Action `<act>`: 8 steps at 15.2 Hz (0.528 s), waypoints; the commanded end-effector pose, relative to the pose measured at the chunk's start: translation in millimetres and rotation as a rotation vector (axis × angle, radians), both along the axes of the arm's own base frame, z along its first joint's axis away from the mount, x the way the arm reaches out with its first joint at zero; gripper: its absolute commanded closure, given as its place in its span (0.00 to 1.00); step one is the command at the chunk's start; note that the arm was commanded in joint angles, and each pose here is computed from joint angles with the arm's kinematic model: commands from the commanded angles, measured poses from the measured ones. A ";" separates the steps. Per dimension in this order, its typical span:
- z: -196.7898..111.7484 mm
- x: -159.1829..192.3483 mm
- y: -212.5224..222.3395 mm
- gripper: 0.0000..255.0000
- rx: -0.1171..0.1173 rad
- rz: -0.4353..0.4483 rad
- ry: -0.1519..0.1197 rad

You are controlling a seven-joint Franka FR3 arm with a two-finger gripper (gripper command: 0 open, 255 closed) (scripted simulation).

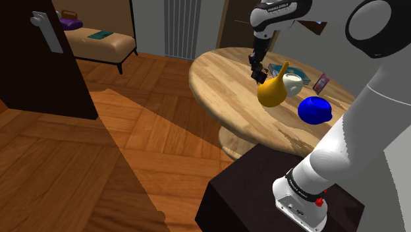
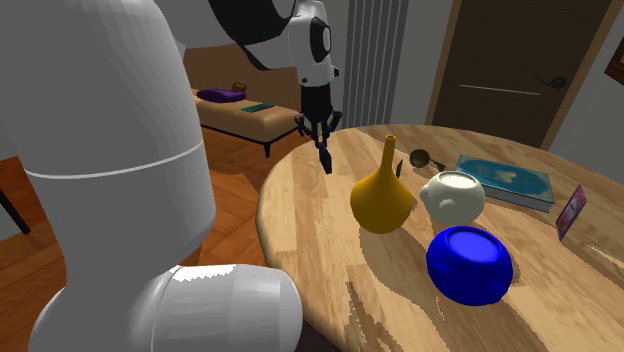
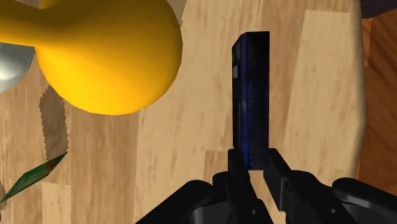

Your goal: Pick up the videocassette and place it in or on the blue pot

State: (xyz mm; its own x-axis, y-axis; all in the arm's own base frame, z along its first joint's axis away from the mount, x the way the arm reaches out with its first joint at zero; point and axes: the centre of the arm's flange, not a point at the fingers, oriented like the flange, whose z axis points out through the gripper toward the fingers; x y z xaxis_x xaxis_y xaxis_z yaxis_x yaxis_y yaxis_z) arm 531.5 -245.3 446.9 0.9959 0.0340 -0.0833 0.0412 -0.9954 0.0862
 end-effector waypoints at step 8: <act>26.2 -38.3 -35.3 1.00 0.000 0.000 0.001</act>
